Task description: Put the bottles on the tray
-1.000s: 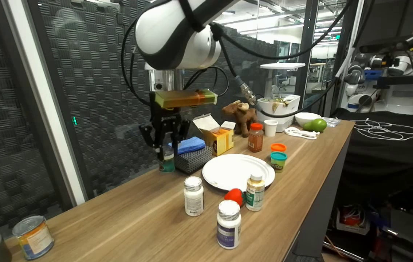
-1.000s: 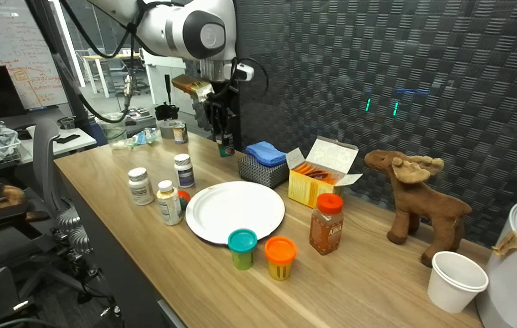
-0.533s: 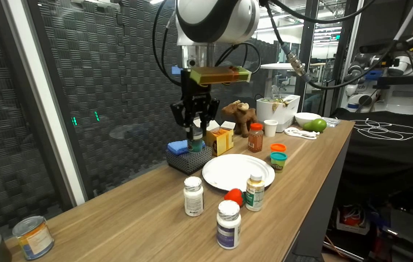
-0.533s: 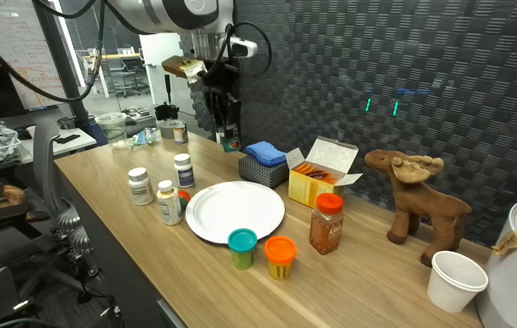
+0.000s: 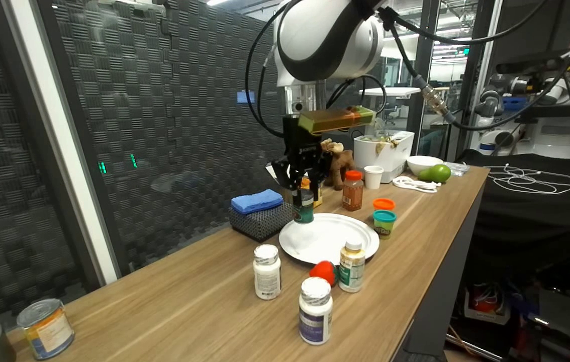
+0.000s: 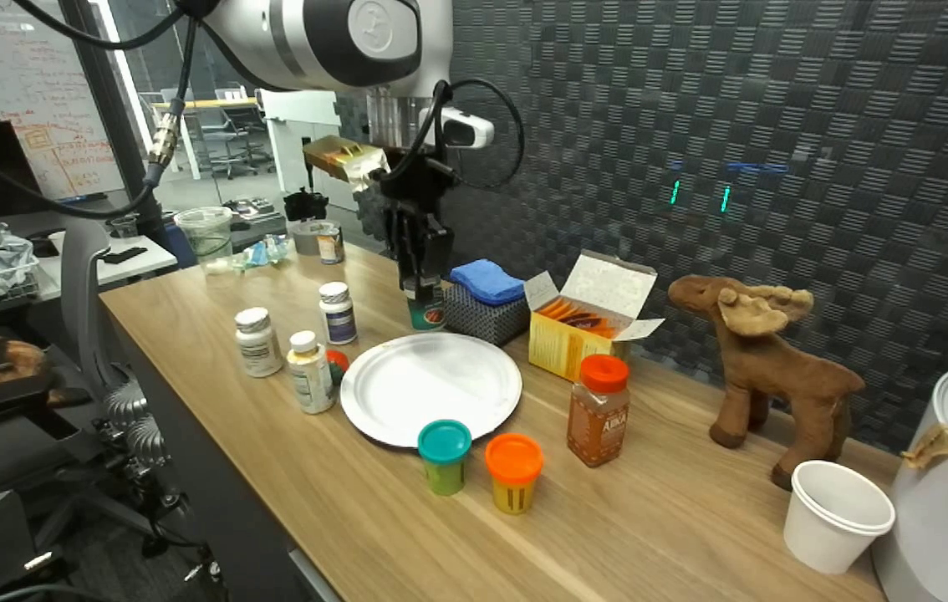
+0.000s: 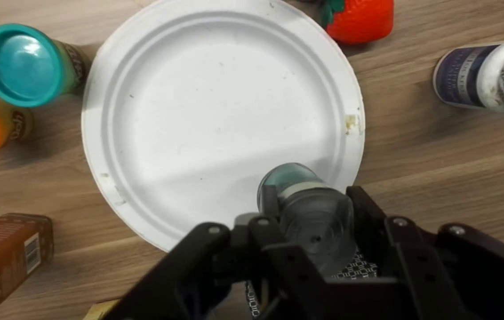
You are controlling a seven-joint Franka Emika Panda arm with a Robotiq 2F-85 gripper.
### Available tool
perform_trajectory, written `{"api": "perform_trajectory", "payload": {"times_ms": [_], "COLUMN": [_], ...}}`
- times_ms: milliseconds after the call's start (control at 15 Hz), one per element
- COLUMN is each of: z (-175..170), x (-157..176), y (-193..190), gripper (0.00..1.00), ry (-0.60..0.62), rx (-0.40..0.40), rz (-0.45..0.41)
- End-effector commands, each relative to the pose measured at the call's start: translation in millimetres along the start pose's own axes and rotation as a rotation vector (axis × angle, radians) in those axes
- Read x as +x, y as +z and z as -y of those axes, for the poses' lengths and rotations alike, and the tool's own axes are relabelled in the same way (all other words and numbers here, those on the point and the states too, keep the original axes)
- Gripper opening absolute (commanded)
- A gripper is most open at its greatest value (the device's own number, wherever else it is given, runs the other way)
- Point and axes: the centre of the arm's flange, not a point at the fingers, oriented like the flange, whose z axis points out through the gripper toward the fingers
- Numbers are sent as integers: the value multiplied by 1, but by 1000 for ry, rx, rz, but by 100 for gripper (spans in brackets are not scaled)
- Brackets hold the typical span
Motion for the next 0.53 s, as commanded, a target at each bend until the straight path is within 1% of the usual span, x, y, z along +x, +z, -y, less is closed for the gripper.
{"api": "perform_trajectory", "payload": {"times_ms": [0,467], "z": [-15,-26], "x": [15,41], "y": [-1,27], "gripper": [18,18], "ry": [-29,-62], "rx": [24,31], "rz": [0,62]}}
